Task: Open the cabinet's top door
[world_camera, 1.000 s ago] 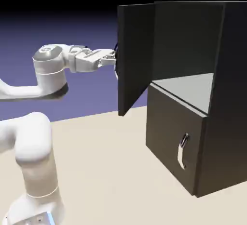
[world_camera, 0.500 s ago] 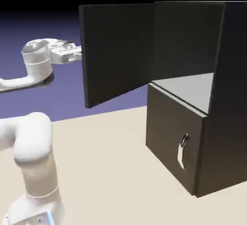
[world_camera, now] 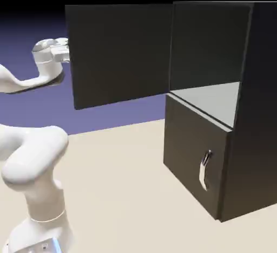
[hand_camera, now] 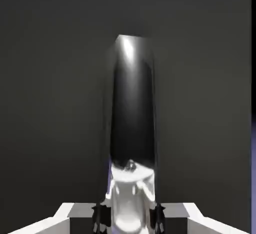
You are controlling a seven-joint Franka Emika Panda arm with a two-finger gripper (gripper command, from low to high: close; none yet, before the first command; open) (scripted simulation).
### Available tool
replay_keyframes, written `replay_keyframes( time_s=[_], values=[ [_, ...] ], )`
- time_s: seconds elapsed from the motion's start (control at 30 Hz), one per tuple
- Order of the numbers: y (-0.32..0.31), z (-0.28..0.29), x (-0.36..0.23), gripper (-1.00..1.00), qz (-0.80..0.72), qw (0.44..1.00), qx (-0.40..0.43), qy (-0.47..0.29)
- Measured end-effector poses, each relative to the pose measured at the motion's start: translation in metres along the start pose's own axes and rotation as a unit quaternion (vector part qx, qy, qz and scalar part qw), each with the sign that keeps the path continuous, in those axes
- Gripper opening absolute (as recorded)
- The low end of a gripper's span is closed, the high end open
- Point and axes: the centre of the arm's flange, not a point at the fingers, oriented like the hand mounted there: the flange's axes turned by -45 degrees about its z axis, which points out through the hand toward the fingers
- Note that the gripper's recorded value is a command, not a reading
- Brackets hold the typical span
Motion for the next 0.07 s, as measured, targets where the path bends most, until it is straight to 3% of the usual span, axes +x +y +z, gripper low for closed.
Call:
replay_keyframes(
  time_s=[0.07],
  values=[
    [-0.0059, -0.0132, 0.0000, -1.00, 0.000, 1.000, -0.019, 0.000]
  ],
)
